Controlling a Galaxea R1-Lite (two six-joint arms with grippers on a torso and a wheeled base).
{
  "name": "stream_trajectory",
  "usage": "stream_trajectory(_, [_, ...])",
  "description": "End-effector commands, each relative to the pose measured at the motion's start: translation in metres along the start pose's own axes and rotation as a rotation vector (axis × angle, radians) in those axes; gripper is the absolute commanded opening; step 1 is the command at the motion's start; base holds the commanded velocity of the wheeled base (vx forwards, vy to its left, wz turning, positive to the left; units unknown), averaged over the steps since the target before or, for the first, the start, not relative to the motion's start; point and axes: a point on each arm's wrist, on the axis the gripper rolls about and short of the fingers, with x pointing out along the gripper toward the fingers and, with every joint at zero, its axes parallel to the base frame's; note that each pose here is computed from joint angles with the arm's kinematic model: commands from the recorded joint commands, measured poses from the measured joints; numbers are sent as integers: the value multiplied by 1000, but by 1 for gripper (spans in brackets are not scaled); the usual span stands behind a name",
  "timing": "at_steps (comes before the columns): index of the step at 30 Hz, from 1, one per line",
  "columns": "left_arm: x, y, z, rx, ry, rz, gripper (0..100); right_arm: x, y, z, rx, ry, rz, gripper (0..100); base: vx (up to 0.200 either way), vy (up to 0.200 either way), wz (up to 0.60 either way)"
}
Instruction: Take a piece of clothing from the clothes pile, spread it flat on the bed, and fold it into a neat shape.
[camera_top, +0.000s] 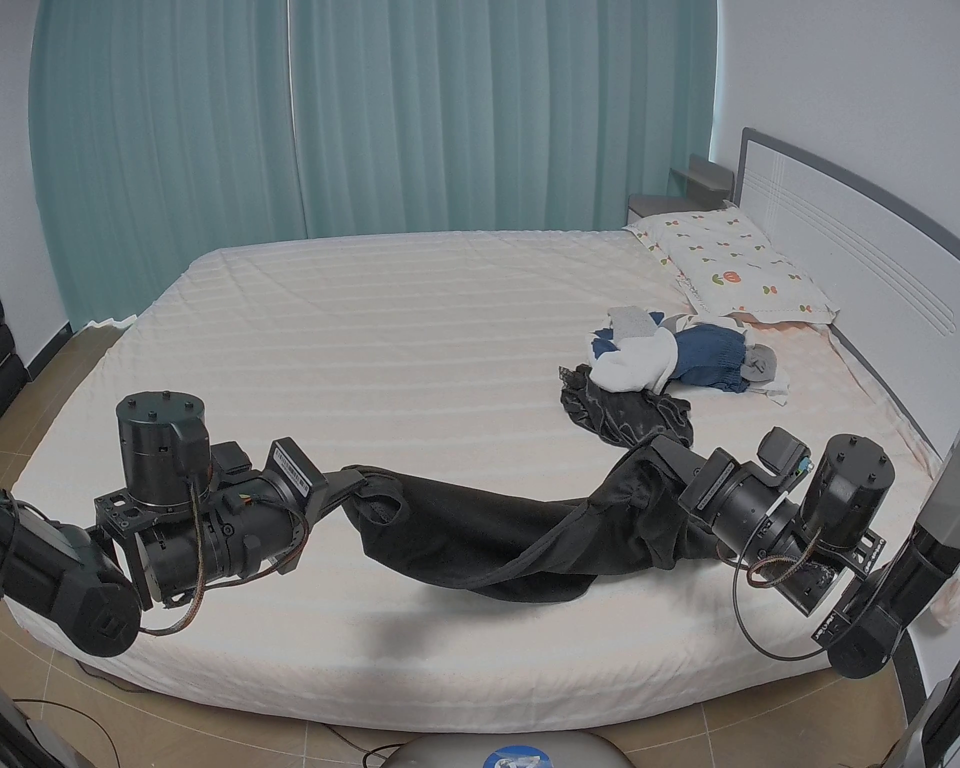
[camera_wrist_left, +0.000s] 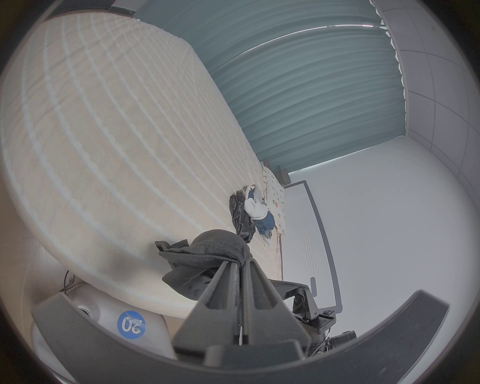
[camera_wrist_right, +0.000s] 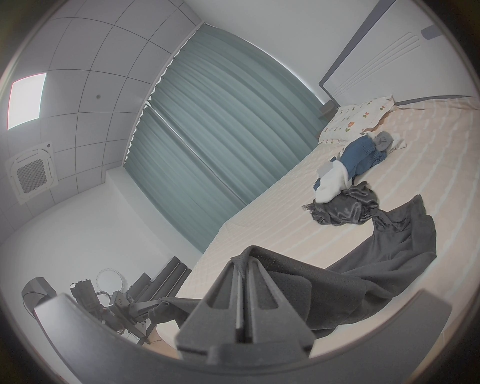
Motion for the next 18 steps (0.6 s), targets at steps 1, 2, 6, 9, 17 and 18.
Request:
stream_trajectory(1, [0,0,0,0,0,1,0,-1,2,1,1,-7,11,0,0,200,0])
stream_trajectory(2, [0,1,0,-1,1,2,0,-1,3,1,1,-7,13,0,0,200,0])
stream_trajectory(6, [0,2,-1,-3,4,9,0,-1,3,-1,1,0,14,0,0,200,0])
stream_trajectory(9, [-1,2,-1,-3,3,8,0,1,0,-2,2,2,7,0,0,200,0])
stream_trajectory(17, [0,4,-2,-4,6,13,0,0,1,-2,2,3,8,0,0,200,0])
stream_trajectory(18, [0,4,-2,-4,6,15,0,0,1,-2,2,3,8,0,0,200,0])
